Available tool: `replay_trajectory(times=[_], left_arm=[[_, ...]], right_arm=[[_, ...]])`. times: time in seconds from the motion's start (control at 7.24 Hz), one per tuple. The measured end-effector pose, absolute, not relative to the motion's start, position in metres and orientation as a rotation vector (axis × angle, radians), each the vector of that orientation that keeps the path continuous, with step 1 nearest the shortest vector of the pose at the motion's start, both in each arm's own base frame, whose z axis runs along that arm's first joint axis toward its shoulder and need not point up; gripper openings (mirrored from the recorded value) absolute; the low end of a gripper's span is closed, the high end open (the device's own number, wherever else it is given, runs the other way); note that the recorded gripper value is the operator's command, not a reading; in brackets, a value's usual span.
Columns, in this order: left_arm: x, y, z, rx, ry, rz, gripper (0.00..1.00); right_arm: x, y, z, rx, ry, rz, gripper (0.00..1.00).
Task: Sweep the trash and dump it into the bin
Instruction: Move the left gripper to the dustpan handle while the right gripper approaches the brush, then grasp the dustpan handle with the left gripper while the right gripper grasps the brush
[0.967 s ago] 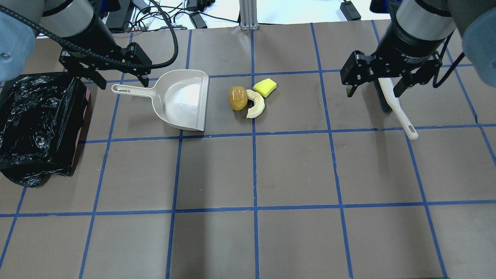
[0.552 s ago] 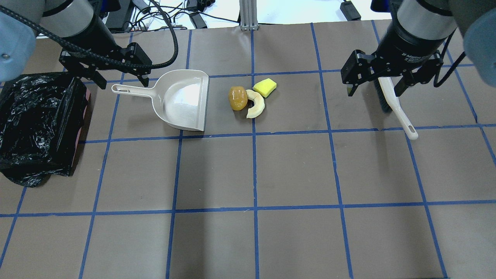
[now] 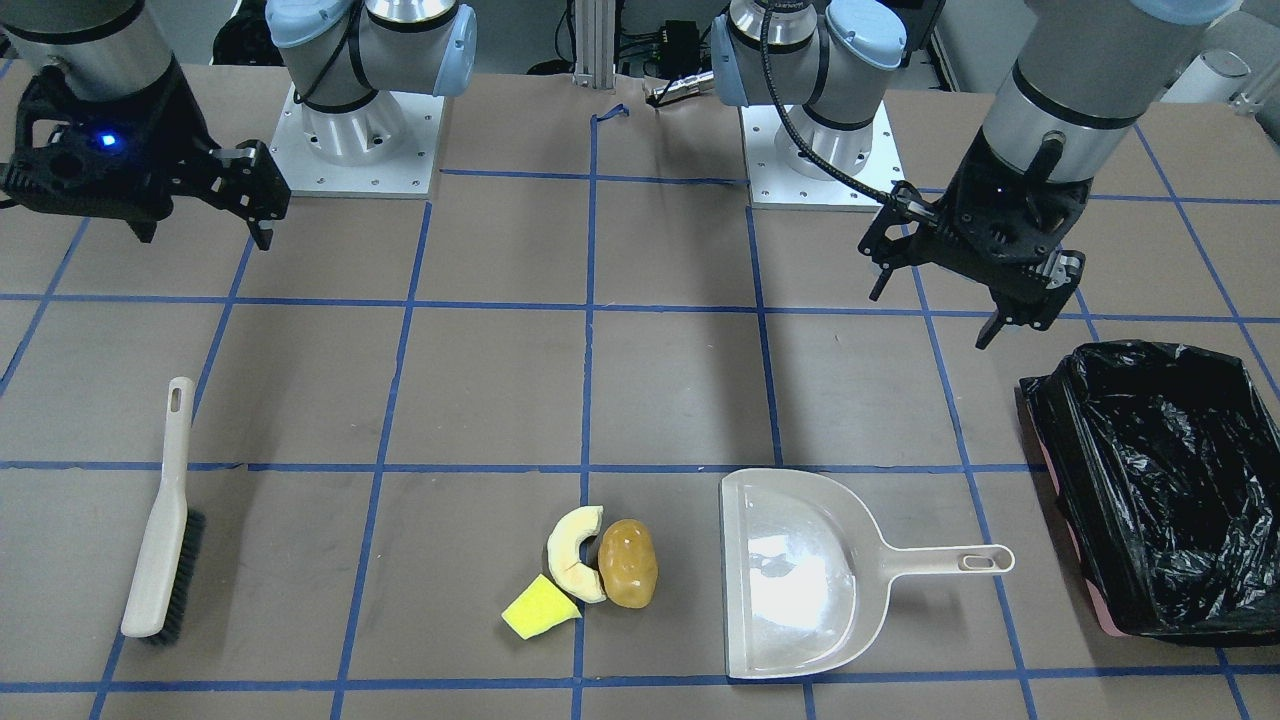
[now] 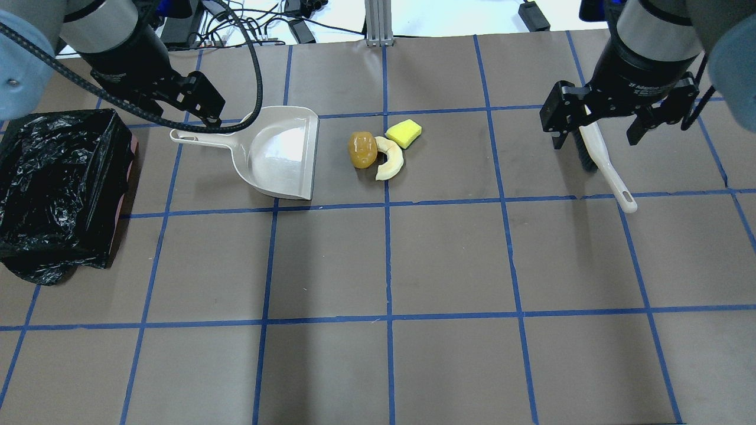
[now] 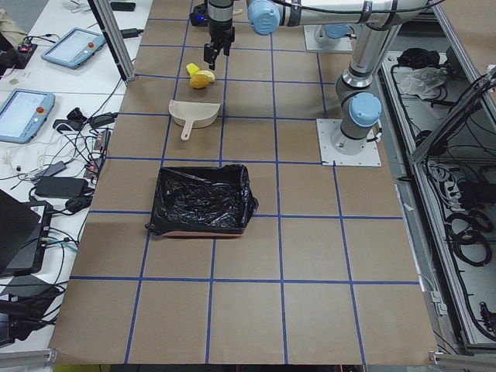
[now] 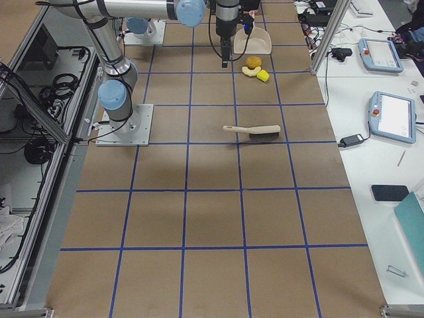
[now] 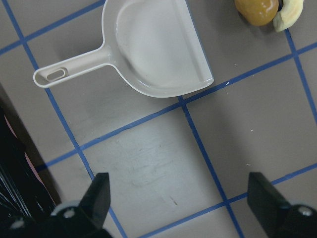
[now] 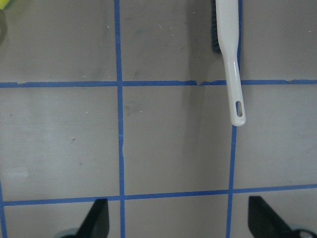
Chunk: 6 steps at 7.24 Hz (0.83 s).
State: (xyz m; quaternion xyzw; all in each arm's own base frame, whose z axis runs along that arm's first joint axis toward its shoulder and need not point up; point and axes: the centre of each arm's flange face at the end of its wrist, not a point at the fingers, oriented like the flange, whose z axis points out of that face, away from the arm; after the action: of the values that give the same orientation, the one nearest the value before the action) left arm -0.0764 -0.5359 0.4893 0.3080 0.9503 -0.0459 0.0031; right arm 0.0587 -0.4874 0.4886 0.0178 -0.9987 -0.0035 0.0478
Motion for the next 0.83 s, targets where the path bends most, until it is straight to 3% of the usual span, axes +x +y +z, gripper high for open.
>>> replay_trajectory(times=[0.41, 0.83], left_arm=[[-0.036, -0.553, 0.469, 1.714, 2.619, -0.102, 1.0], [-0.022, -0.592, 0.434, 2.155, 2.206, -0.112, 1.0]], right_arm=[[-0.029, -0.529, 0.441, 0.188, -3.069, -0.008, 0.99], [-0.056, -0.556, 0.36, 0.332, -3.045, 0.025, 0.97]])
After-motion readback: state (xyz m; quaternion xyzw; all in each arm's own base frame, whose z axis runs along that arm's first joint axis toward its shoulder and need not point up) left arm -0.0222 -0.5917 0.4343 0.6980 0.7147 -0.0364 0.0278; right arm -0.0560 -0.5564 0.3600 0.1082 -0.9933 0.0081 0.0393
